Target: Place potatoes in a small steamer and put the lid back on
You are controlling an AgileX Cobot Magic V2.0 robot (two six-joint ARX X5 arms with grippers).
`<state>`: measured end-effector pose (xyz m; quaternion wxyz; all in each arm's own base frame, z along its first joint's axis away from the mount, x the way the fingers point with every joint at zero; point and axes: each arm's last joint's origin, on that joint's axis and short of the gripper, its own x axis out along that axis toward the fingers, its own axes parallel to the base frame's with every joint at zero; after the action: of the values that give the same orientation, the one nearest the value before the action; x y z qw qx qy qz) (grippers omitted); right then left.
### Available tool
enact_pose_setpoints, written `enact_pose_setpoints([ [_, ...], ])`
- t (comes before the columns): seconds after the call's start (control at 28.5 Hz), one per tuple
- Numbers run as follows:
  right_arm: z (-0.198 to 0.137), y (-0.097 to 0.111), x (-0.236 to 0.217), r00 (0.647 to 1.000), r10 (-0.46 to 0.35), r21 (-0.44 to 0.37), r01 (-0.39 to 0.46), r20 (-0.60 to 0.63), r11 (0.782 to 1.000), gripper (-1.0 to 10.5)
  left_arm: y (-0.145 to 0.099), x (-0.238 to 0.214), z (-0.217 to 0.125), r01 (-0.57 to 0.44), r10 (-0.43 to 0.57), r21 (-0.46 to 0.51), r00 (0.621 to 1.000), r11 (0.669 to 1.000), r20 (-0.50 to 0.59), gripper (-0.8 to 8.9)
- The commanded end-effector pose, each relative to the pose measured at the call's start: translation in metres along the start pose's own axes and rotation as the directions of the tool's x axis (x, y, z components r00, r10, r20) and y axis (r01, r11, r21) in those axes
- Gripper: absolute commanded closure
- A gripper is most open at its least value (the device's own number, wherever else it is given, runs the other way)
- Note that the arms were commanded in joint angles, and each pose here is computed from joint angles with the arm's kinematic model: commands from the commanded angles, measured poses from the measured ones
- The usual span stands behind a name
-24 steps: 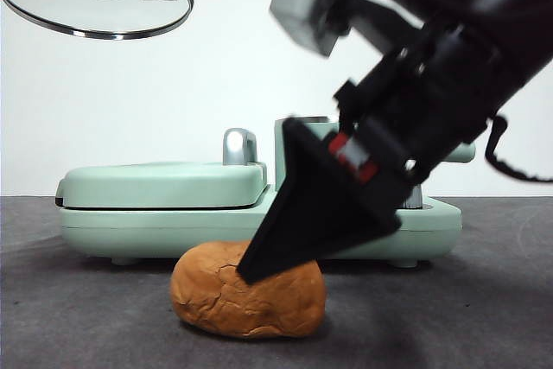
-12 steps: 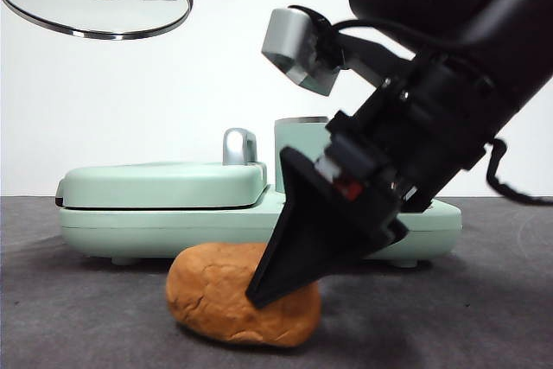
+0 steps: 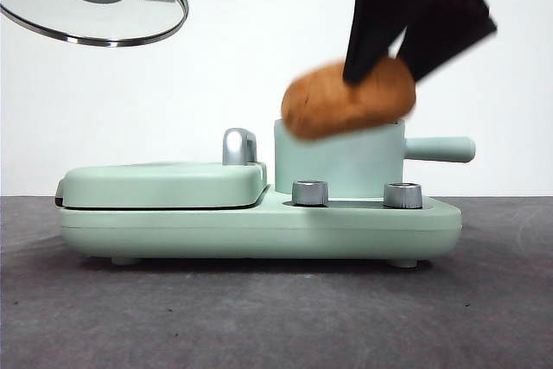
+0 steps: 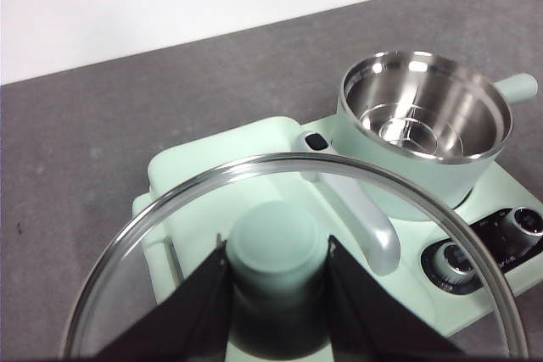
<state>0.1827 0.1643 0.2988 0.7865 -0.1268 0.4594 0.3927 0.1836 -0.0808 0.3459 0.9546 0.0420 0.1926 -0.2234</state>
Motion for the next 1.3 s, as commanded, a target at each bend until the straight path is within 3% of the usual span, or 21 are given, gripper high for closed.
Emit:
enact_pose_setpoints([
  [0.04, 0.019, -0.006, -0.011, 0.999, -0.024, 0.025, 0.023, 0.038, 0.999, 7.1, -0.001, -0.003, 0.006, 0.0, -0.001, 0.013, 0.999, 1.0, 0.037, 8.04],
  [0.46, 0.098, -0.066, -0.004, 0.981, -0.169, 0.062, 0.164, 0.099, 0.985, 7.1, -0.001, -0.003, 0.005, 0.0, -0.001, 0.013, 1.0, 1.0, 0.024, 8.04],
  [0.67, 0.122, -0.095, 0.013, 0.975, -0.201, 0.089, 0.193, 0.096, 0.977, 7.1, -0.001, -0.003, 0.004, 0.001, -0.001, 0.013, 1.0, 1.0, 0.014, 8.04],
  [1.02, 0.123, -0.125, 0.049, 0.978, -0.209, 0.132, 0.205, 0.02, 0.97, 7.1, -0.001, -0.003, 0.0, 0.002, -0.001, 0.011, 1.0, 1.0, -0.027, 8.04],
  [1.3, 0.12, -0.136, 0.072, 0.973, -0.227, 0.142, 0.229, -0.035, 0.963, 7.0, -0.001, -0.003, 0.0, 0.002, -0.001, 0.011, 1.0, 1.0, -0.026, 8.04],
])
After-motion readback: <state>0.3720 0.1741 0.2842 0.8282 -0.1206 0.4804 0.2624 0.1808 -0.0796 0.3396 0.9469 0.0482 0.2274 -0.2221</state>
